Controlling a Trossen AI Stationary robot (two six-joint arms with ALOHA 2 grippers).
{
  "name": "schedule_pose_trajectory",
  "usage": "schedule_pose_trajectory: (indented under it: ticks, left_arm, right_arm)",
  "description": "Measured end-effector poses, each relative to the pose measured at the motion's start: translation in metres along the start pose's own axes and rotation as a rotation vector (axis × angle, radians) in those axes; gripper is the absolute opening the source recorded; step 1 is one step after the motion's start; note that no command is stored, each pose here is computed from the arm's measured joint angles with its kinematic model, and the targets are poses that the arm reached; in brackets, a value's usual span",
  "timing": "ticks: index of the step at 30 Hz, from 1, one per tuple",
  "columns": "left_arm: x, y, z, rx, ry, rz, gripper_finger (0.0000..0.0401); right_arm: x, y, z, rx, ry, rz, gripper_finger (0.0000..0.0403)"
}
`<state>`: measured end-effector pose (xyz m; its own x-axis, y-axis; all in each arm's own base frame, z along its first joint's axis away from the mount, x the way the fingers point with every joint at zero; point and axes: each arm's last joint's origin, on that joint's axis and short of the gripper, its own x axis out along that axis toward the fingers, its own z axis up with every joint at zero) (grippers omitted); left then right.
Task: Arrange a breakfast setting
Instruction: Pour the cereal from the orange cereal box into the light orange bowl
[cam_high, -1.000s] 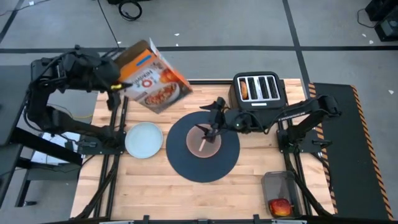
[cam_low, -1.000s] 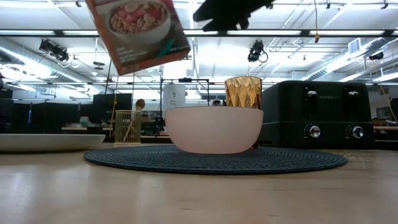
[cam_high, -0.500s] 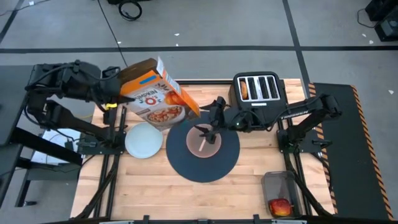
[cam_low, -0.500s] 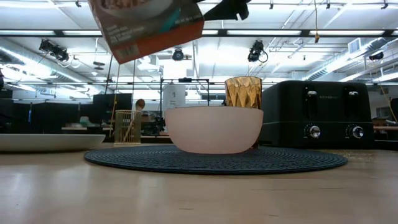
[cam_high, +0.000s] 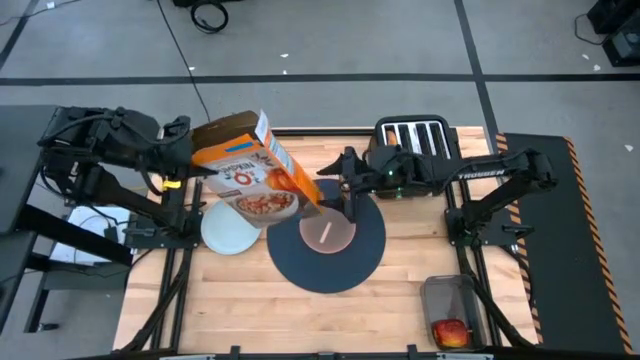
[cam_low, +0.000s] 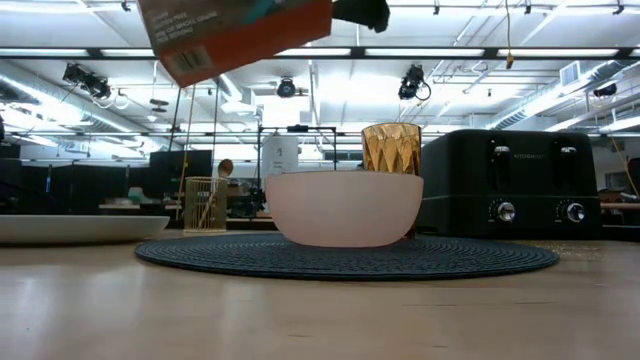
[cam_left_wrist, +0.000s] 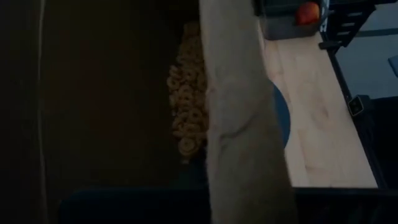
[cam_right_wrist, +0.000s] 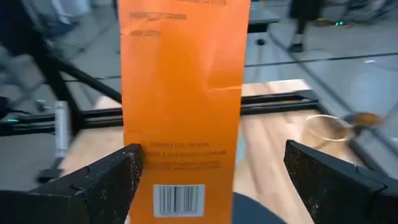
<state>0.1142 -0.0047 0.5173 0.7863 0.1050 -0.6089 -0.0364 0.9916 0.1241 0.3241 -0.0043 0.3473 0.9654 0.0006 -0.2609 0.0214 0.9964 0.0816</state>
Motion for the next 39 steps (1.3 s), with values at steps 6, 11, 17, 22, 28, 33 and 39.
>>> schedule_pose_trajectory:
  ticks: [6, 11, 17, 22, 28, 33, 39]
  left_arm:
    - [0.005, -0.002, 0.005, 0.006, -0.016, 0.019, 0.0001]
    - [0.012, -0.004, 0.009, 0.012, 0.001, 0.019, 0.0001]
    - [0.017, -0.004, 0.013, 0.018, -0.007, 0.038, 0.0001]
    - [0.022, -0.005, 0.016, 0.027, -0.010, 0.041, 0.0002]
    - [0.026, -0.004, 0.019, 0.029, -0.012, 0.090, 0.0002]
    - [0.026, -0.004, 0.021, 0.035, -0.024, 0.113, 0.0002]
    - [0.023, -0.003, 0.022, 0.003, -0.054, 0.112, 0.0030]
  right_arm:
    - [0.014, -0.006, -0.006, 0.089, 0.015, 0.143, 0.0394]
    - [0.014, -0.005, -0.002, 0.095, -0.032, 0.142, 0.0392]
    - [0.017, -0.004, -0.002, 0.117, -0.040, 0.150, 0.0375]
    - [0.025, -0.003, -0.008, 0.124, -0.021, 0.154, 0.0359]
    - [0.027, -0.003, -0.009, 0.111, -0.019, 0.160, 0.0324]
    - [0.027, -0.001, -0.008, 0.103, -0.036, 0.158, 0.0272]
    - [0.027, -0.001, -0.007, 0.097, -0.041, 0.152, 0.0250]
